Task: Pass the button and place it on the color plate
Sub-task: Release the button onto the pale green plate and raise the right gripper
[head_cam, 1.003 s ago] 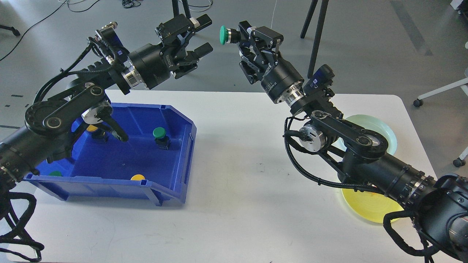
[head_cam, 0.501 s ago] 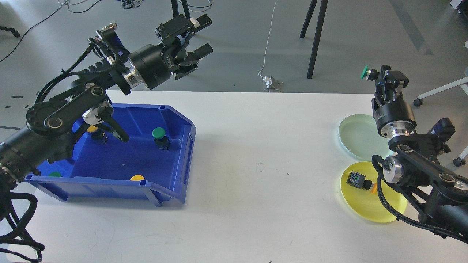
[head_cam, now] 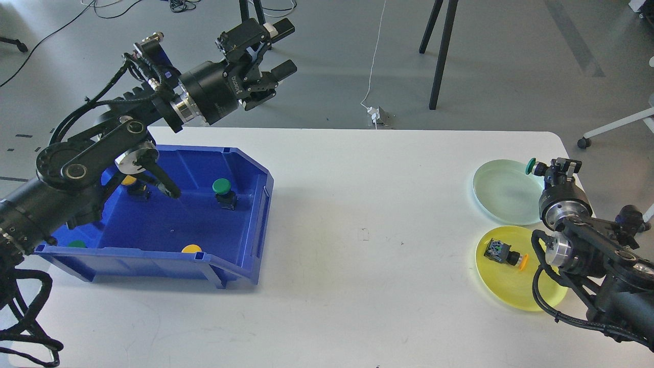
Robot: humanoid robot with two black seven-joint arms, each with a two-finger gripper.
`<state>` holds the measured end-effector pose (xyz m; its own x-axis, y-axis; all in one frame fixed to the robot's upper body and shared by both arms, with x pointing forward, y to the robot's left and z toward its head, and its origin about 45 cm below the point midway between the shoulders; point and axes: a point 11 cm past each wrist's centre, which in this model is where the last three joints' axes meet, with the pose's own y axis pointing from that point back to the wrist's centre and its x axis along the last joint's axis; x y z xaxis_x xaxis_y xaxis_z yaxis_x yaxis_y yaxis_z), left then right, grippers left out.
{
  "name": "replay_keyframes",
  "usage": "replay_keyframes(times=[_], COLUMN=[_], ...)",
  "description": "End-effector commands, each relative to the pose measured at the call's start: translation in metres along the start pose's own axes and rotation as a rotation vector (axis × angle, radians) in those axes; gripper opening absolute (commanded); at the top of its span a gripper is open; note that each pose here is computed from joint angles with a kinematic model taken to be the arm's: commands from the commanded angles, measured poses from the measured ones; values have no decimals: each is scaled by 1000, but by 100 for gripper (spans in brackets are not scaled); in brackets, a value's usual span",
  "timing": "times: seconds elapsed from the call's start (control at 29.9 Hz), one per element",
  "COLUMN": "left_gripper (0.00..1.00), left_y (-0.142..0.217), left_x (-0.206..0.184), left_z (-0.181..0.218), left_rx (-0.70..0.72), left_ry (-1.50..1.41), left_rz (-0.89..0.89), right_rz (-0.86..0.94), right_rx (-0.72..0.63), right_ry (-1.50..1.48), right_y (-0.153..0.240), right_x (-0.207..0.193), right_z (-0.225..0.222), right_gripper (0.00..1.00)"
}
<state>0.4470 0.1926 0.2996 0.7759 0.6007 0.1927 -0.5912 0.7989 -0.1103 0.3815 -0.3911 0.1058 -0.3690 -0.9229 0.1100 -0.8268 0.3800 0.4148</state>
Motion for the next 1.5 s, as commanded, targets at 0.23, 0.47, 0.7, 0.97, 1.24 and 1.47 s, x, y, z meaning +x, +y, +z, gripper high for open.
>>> replay_keyframes(times=[0.23,0.47,0.7,0.97,1.24,1.47], left_gripper=[94,95,98,98,99,99], left_y=[1,1,3,23,78,105], left_x=[1,2,7,51,88,96], left_z=[-1,-1,-2,12,6,-2], left_rx=[3,1,-11,-130,-112,-161], left_ry=[0,1,39,206,229,311], left_rz=[4,6,39,239,383,476], right_rz=[1,-8,-74,-458,-957,-981], right_rx=[-114,-119,-55,179,364,349], right_ry=[-29,-53,-119,-299,-412,-523], right_y=[-5,-4,1,27,61,55], right_x=[-22,-28,-47,-87,-76,-46], right_z=[13,13,-19,-115,-176,-174], right_gripper=[44,72,91,94,96,97])
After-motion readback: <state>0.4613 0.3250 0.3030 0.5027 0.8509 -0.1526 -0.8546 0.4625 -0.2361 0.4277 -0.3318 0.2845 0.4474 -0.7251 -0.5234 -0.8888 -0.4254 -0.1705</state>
